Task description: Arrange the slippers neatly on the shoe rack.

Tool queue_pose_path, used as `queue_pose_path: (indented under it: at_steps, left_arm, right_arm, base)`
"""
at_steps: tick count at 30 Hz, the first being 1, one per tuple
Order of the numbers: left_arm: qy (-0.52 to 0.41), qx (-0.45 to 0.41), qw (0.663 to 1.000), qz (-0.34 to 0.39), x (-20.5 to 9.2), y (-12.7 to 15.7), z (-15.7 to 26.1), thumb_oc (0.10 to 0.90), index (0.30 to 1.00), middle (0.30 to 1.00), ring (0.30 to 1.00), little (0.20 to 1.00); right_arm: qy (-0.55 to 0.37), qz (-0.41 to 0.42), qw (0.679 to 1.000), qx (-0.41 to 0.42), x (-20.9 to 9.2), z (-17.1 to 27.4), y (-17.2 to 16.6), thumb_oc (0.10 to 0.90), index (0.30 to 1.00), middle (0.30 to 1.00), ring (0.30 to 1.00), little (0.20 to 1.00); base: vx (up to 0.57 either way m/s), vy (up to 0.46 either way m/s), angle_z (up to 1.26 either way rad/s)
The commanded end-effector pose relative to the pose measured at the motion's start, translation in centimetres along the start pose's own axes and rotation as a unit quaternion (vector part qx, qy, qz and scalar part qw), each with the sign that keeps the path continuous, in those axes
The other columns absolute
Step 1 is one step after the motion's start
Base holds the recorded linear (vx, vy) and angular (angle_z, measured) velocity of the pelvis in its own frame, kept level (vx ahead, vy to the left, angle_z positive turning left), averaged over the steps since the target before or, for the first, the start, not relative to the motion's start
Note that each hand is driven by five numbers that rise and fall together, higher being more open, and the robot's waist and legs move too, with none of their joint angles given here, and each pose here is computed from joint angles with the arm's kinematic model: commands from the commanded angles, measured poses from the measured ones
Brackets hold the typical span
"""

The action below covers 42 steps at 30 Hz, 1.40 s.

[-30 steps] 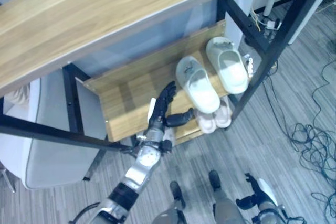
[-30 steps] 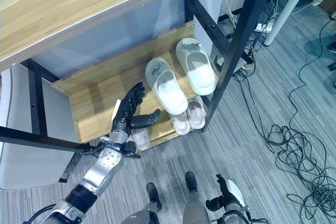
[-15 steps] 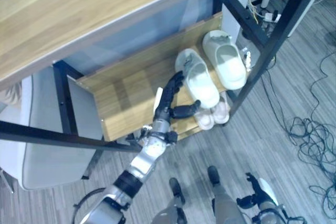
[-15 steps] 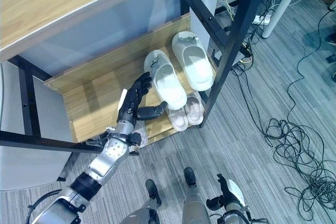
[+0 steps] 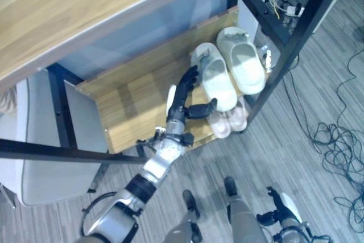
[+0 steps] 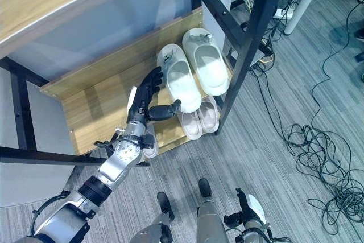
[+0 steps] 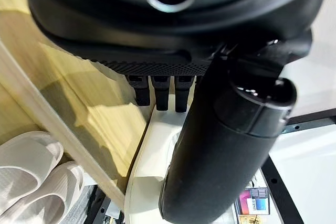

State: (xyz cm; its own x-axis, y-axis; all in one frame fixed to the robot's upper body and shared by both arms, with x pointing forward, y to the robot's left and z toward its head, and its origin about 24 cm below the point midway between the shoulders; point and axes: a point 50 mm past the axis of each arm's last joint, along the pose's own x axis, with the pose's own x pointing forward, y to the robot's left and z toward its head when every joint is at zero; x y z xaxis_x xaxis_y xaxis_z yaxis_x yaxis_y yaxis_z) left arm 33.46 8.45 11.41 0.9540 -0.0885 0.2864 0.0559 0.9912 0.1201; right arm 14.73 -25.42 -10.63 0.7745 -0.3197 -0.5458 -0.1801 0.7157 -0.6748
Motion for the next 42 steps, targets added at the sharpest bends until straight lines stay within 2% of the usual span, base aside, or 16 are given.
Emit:
queue_pose_path:
  at_steps: [1, 13, 23, 28, 35, 41, 42]
  left_arm:
    - [-0.100, -0.007, 0.995, 0.025, 3.5, 0.0, 4.9, 0.800, 0.900, 0.900, 0.900, 0.900]
    - [-0.121, 0.004, 0.993, 0.013, 4.4, -0.5, 6.3, 0.800, 0.900, 0.900, 0.900, 0.900]
    - [-0.150, 0.009, 0.989, -0.015, 2.6, 1.1, 6.5, 0.800, 0.900, 0.900, 0.900, 0.900]
    - [-0.180, -0.010, 0.983, -0.030, 0.3, 3.1, 7.0, 0.800, 0.900, 0.900, 0.900, 0.900]
    - [-0.168, -0.035, 0.984, -0.041, -2.6, 5.2, 6.1, 0.800, 0.900, 0.900, 0.900, 0.900]
    - [-0.099, -0.069, 0.991, -0.050, -6.6, 6.9, 3.2, 0.800, 0.900, 0.900, 0.900, 0.900]
    - [-0.059, -0.086, 0.993, -0.052, -8.0, 7.3, 1.7, 0.800, 0.900, 0.900, 0.900, 0.900]
  right_arm:
    - [-0.026, -0.008, 1.000, 0.006, -0.8, -0.1, -0.2, 0.800, 0.900, 0.900, 0.900, 0.900]
    - [-0.024, -0.006, 1.000, 0.006, -0.8, -0.4, -0.3, 0.800, 0.900, 0.900, 0.900, 0.900]
    - [-0.024, 0.005, 1.000, 0.011, -0.4, 0.1, -0.1, 0.800, 0.900, 0.900, 0.900, 0.900]
    - [-0.024, 0.010, 1.000, 0.013, 0.2, 0.7, -0.2, 0.800, 0.900, 0.900, 0.900, 0.900]
    - [-0.016, 0.026, 0.999, 0.014, 0.2, 0.6, 0.4, 0.800, 0.900, 0.900, 0.900, 0.900]
    - [0.005, 0.044, 0.999, 0.008, 0.2, 0.1, 1.2, 0.800, 0.900, 0.900, 0.900, 0.900]
    - [0.015, 0.051, 0.999, 0.009, 0.1, -0.2, 1.5, 0.800, 0.900, 0.900, 0.900, 0.900]
  base:
    - [0.00, -0.014, 0.03]
    - [0.00, -0.004, 0.01]
    - [0.00, -0.011, 0.05]
    - [0.00, -0.010, 0.13]
    - [0.00, -0.007, 0.24]
    - [0.00, 0.005, 0.31]
    - [0.01, -0.003, 0.35]
